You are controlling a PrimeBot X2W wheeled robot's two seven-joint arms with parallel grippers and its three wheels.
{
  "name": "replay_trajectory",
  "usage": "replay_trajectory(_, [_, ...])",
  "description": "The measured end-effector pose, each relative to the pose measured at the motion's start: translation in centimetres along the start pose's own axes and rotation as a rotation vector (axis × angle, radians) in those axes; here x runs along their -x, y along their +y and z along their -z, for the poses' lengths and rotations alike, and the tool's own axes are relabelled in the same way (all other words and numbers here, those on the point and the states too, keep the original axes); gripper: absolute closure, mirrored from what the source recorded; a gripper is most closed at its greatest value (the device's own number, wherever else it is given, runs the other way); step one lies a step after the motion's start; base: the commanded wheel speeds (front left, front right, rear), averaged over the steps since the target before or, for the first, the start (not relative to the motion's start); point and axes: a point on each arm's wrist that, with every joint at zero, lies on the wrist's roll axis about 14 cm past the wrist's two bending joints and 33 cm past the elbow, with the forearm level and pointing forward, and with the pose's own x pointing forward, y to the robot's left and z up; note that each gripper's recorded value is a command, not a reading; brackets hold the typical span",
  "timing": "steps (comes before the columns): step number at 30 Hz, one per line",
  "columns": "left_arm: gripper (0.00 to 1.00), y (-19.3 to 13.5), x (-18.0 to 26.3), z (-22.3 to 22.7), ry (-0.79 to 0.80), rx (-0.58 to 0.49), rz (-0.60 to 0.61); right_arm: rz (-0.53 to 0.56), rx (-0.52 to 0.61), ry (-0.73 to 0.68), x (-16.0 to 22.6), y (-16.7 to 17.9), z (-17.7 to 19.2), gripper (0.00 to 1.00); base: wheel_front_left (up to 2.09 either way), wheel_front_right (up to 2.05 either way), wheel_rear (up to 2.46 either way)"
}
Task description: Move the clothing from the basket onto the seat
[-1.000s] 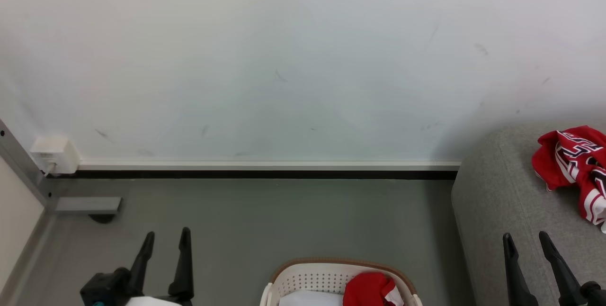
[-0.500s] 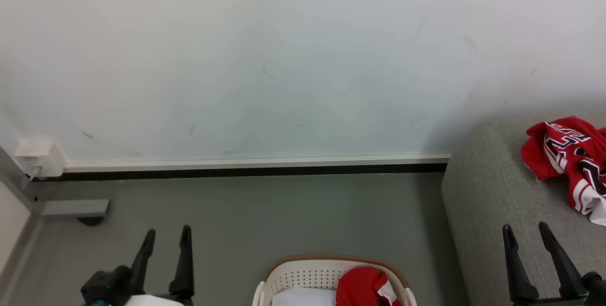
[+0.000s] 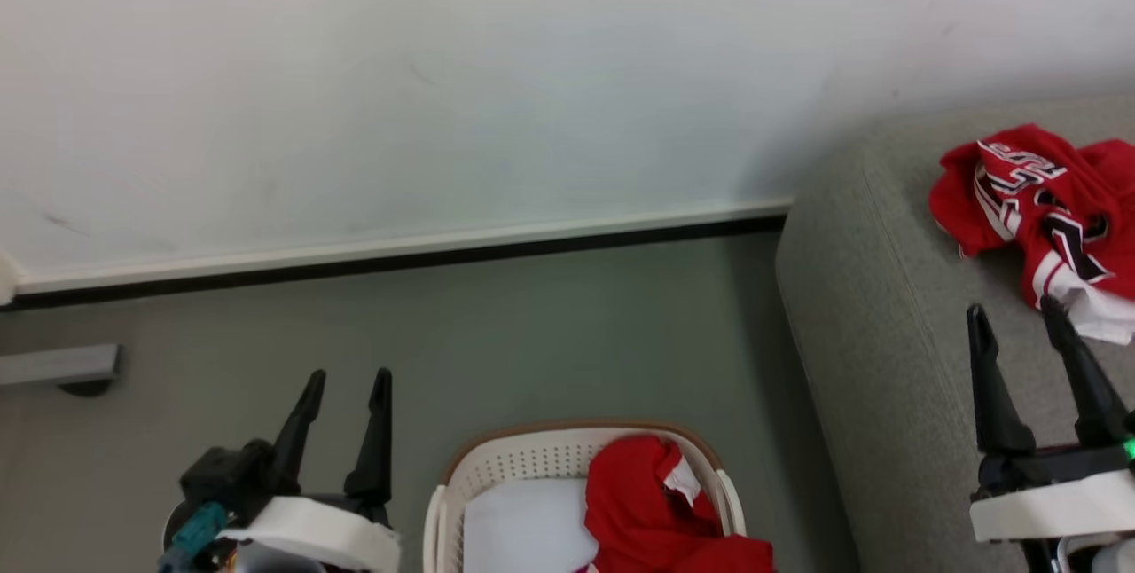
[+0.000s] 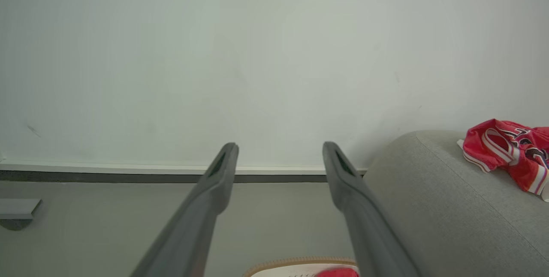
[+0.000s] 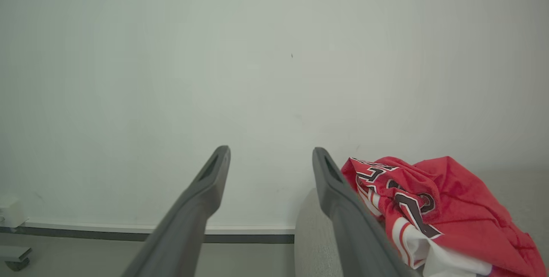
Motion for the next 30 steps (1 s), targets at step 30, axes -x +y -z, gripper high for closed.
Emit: replay_trajectory(30, [0.0,-12.2,-5.0,23.4,0.685,0.041,0.452,0.282,0.132,-0.034,-2.4,-10.0,-0.2,0.0,0.0,0.0,0.0])
